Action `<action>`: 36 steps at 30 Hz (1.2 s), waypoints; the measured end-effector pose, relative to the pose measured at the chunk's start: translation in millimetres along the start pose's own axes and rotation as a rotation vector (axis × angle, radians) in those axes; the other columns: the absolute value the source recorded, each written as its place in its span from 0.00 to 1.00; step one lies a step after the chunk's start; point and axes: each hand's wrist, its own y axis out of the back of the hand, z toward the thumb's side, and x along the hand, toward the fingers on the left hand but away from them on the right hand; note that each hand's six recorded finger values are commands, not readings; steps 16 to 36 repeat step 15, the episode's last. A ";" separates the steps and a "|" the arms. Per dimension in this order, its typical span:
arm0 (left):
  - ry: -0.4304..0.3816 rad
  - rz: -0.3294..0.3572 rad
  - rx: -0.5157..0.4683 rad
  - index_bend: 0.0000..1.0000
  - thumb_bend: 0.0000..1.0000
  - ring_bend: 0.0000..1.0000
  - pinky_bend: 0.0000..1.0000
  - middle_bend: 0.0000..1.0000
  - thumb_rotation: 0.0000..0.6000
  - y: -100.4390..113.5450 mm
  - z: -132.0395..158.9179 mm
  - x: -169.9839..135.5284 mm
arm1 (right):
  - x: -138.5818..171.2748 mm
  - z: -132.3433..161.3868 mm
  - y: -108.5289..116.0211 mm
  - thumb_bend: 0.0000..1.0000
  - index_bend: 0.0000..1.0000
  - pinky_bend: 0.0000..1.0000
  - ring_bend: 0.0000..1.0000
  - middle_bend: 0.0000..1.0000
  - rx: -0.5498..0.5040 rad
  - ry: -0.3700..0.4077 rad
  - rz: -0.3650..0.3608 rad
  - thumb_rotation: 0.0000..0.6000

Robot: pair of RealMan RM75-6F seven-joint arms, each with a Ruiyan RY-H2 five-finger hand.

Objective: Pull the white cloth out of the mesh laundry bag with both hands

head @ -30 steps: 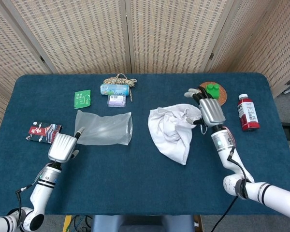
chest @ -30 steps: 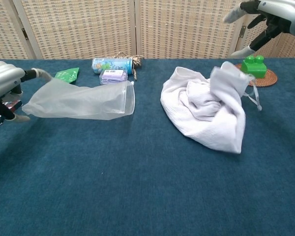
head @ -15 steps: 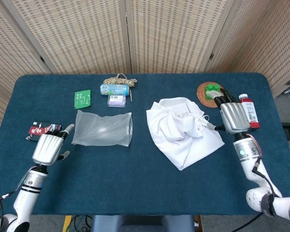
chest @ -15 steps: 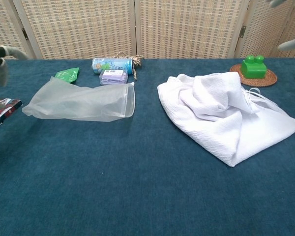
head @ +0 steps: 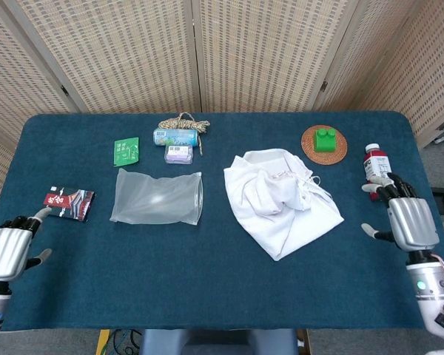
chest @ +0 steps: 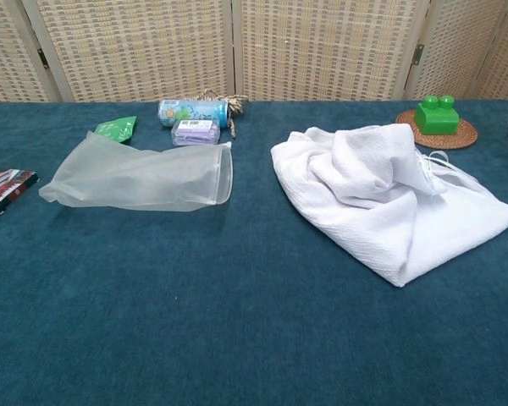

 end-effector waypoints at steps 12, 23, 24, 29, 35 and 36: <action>0.014 0.000 0.010 0.22 0.03 0.39 0.52 0.48 1.00 3.2 -8.3 -21.1 | 52.7 -27.9 -27.1 0.00 0.31 0.20 0.09 0.22 -0.054 -0.083 0.016 1.00; 0.006 -0.007 0.017 0.22 0.03 0.39 0.52 0.48 1.00 2.2 -5.1 -19.1 | 51.7 -28.3 -27.1 0.00 0.31 0.20 0.09 0.22 -0.059 -0.084 0.012 1.00; 0.006 -0.007 0.017 0.22 0.03 0.39 0.52 0.48 1.00 2.2 -5.1 -19.1 | 51.7 -28.3 -27.1 0.00 0.31 0.20 0.09 0.22 -0.059 -0.084 0.012 1.00; 0.006 -0.007 0.017 0.22 0.03 0.39 0.52 0.48 1.00 2.2 -5.1 -19.1 | 51.7 -28.3 -27.1 0.00 0.31 0.20 0.09 0.22 -0.059 -0.084 0.012 1.00; 0.006 -0.007 0.017 0.22 0.03 0.39 0.52 0.48 1.00 2.2 -5.1 -19.1 | 51.7 -28.3 -27.1 0.00 0.31 0.20 0.09 0.22 -0.059 -0.084 0.012 1.00; 0.006 -0.007 0.017 0.22 0.03 0.39 0.52 0.48 1.00 2.2 -5.1 -19.1 | 51.7 -28.3 -27.1 0.00 0.31 0.20 0.09 0.22 -0.059 -0.084 0.012 1.00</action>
